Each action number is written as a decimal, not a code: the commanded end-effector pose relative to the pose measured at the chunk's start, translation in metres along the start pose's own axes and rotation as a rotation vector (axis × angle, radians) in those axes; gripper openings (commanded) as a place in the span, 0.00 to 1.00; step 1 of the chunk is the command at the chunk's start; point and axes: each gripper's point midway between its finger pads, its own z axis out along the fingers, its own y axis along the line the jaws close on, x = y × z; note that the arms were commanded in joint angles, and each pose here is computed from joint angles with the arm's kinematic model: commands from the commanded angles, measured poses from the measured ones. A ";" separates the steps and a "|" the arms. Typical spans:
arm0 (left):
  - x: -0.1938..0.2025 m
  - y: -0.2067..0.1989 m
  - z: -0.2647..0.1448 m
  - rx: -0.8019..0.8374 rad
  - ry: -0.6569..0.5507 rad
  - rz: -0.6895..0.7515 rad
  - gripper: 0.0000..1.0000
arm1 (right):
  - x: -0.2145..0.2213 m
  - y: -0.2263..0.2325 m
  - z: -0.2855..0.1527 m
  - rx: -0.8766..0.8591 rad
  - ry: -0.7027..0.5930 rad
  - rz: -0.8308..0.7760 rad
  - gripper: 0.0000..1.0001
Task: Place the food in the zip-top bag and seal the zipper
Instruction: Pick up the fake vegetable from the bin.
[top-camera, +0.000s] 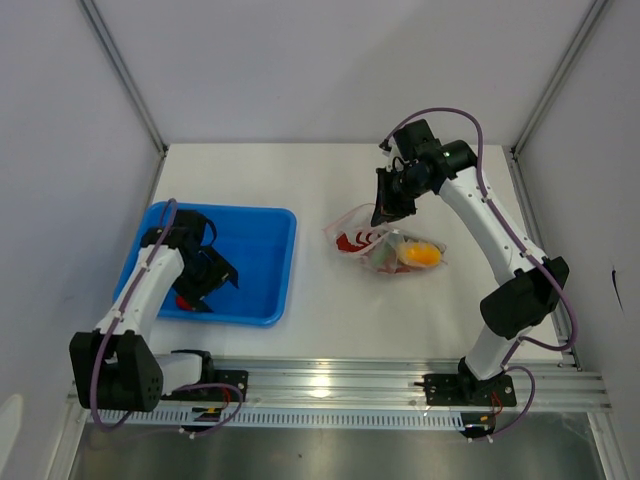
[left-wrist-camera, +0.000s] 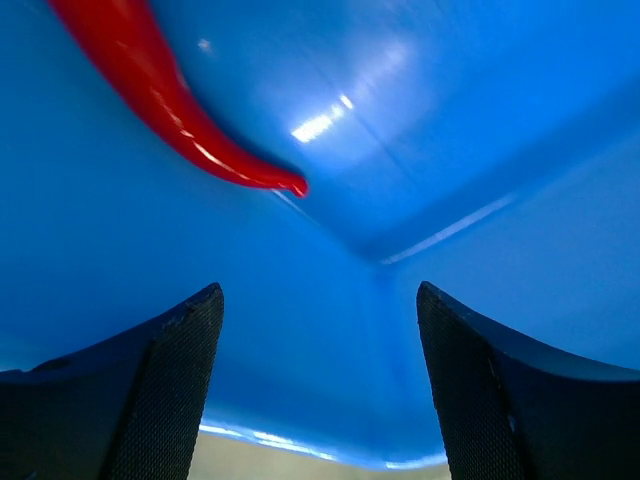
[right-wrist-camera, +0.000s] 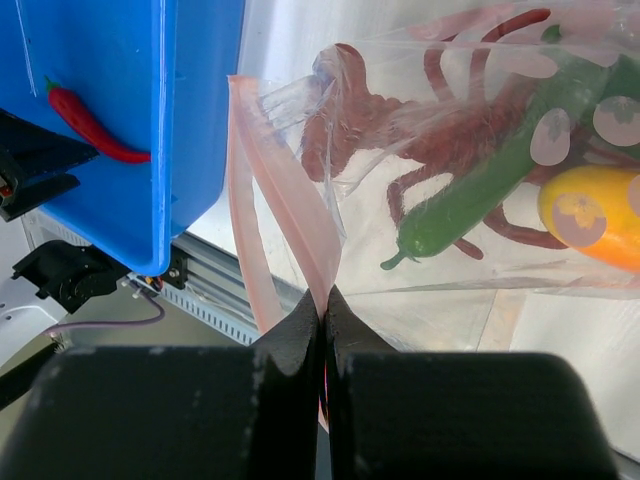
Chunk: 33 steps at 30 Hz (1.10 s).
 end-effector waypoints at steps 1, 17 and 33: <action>-0.019 0.015 -0.005 -0.111 -0.073 0.017 0.80 | -0.009 0.006 -0.015 -0.008 -0.058 -0.037 0.00; -0.039 0.012 0.027 -0.195 -0.088 0.014 0.80 | -0.013 0.004 -0.014 -0.022 -0.057 -0.027 0.00; -0.051 0.009 0.062 -0.251 -0.073 0.034 0.75 | -0.018 0.002 -0.020 -0.020 -0.076 -0.019 0.00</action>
